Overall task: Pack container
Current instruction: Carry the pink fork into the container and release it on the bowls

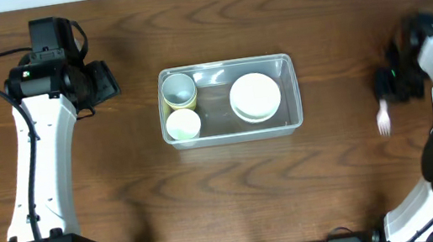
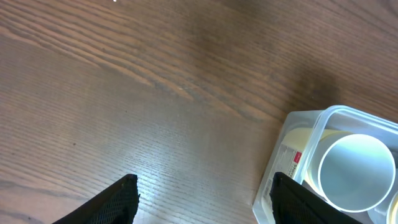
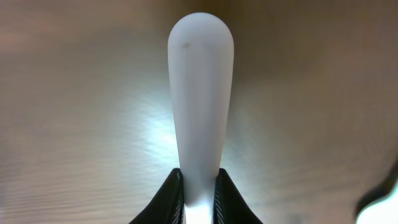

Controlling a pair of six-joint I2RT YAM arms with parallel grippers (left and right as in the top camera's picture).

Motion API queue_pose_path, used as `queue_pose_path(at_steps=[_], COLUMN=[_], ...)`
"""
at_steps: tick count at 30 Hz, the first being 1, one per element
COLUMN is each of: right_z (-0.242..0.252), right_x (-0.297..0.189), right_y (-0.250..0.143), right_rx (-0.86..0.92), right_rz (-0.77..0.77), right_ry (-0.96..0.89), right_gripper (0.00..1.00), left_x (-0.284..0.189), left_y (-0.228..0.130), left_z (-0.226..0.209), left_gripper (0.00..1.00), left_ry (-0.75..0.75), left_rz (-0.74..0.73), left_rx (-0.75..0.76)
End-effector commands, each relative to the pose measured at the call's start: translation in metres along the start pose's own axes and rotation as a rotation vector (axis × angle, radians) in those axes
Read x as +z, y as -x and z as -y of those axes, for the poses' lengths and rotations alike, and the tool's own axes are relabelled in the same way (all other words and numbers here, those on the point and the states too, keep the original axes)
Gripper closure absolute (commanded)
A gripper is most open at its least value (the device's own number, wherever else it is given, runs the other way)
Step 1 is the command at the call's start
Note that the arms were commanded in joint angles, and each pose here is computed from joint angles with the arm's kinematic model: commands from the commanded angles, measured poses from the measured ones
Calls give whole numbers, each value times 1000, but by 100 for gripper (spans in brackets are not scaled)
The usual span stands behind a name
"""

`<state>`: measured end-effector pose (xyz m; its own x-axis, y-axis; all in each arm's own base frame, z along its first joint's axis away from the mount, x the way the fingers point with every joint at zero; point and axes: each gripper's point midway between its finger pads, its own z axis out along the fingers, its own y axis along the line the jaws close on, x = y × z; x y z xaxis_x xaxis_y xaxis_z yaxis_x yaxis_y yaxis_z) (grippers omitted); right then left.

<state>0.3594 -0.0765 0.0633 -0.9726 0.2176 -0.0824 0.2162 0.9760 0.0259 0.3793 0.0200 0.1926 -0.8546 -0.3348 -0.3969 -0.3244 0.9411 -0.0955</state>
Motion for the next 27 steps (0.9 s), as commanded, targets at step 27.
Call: queue_pose_path(at_steps=[27], right_z=[-308], right_x=[-62], right_y=[-114], right_rx=[-1637], right_rz=[239], right_ry=[163], right_gripper=[99], left_x=[3], left_y=[-2], left_z=[-1], left_gripper=[31], left_ry=[1], left_rz=[-10], left_rx=[-10])
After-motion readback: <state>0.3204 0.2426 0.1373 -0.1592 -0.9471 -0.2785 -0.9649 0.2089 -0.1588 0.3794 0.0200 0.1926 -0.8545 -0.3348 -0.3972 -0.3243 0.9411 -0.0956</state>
